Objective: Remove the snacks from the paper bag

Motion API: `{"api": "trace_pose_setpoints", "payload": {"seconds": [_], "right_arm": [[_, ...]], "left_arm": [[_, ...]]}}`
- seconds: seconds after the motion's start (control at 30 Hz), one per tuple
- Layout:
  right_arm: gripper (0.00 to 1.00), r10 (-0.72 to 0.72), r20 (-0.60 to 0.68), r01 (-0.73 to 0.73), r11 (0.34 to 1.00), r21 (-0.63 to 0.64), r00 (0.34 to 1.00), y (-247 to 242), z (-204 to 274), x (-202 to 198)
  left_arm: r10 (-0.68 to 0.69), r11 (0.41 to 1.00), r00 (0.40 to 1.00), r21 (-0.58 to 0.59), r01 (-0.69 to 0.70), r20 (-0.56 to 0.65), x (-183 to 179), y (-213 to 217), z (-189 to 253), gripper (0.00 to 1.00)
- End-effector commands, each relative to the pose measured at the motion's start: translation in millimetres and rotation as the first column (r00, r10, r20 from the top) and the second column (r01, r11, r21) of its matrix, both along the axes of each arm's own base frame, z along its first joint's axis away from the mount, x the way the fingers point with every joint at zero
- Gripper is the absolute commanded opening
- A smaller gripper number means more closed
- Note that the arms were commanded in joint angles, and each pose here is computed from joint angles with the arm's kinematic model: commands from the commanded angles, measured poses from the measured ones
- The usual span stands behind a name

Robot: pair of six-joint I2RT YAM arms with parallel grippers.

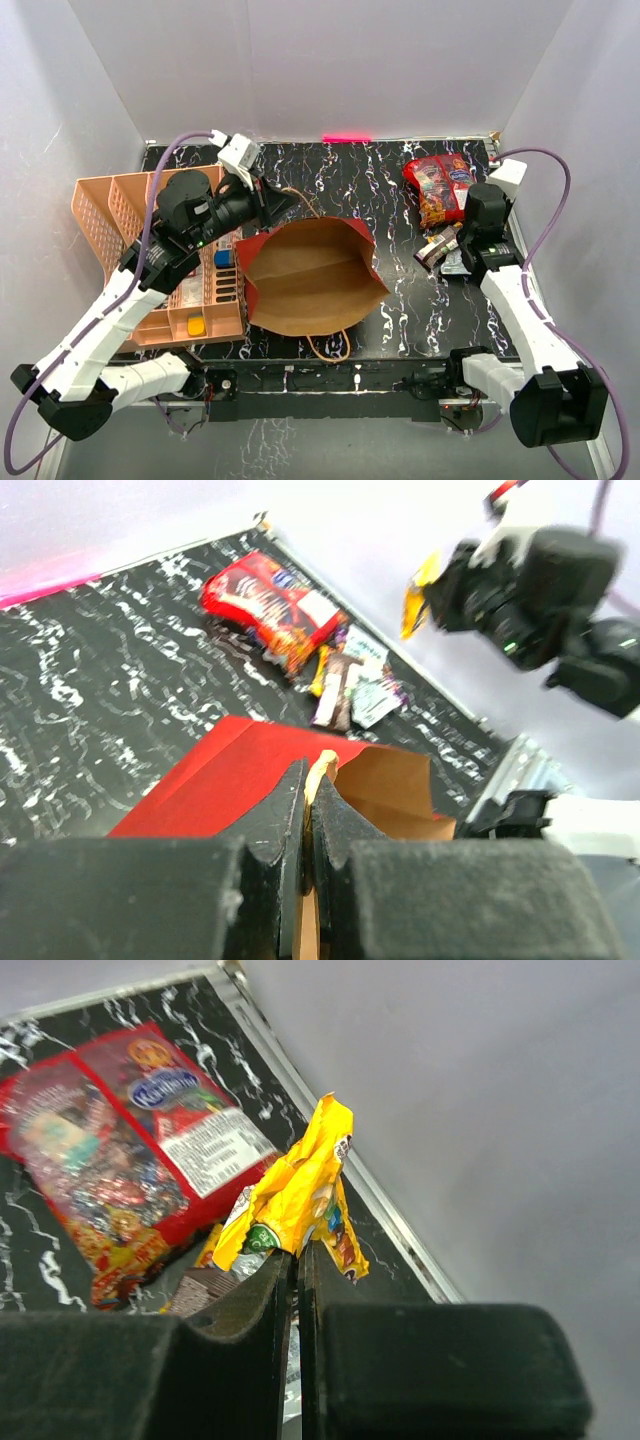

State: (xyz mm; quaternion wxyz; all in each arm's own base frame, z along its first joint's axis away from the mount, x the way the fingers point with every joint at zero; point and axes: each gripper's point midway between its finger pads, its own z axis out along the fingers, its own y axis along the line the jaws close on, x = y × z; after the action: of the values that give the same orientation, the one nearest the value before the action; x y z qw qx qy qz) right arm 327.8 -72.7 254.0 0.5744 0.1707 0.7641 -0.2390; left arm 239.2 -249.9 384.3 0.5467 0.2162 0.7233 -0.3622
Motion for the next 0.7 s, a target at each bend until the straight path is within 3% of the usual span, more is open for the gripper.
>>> {"api": "trace_pose_setpoints", "payload": {"seconds": [0.0,0.13,0.3,0.4,0.67], "right_arm": [[0.08,0.006,-0.029,-0.004,0.995,0.095,1.0,-5,-31,6],[0.08,-0.011,-0.094,0.02,0.995,0.094,0.995,-11,-53,9],[0.08,-0.03,-0.159,0.043,0.996,0.078,0.987,-16,-72,10],[0.08,-0.034,-0.206,0.048,0.997,0.061,0.978,-18,-84,11],[0.08,0.015,-0.297,0.007,0.997,0.073,0.955,-11,-107,17]], "left_arm": [[-0.064,0.978,0.998,-0.198,0.064,0.003,-8,-18,58,0.0],[-0.087,0.965,0.992,-0.254,0.06,-0.096,2,-35,64,0.0],[-0.016,0.968,0.965,-0.247,-0.05,-0.261,20,-40,35,0.0],[0.005,0.967,0.953,-0.241,-0.081,-0.302,25,-42,23,0.0],[0.267,0.955,0.917,-0.048,-0.293,-0.298,54,-6,-17,0.0]]}}
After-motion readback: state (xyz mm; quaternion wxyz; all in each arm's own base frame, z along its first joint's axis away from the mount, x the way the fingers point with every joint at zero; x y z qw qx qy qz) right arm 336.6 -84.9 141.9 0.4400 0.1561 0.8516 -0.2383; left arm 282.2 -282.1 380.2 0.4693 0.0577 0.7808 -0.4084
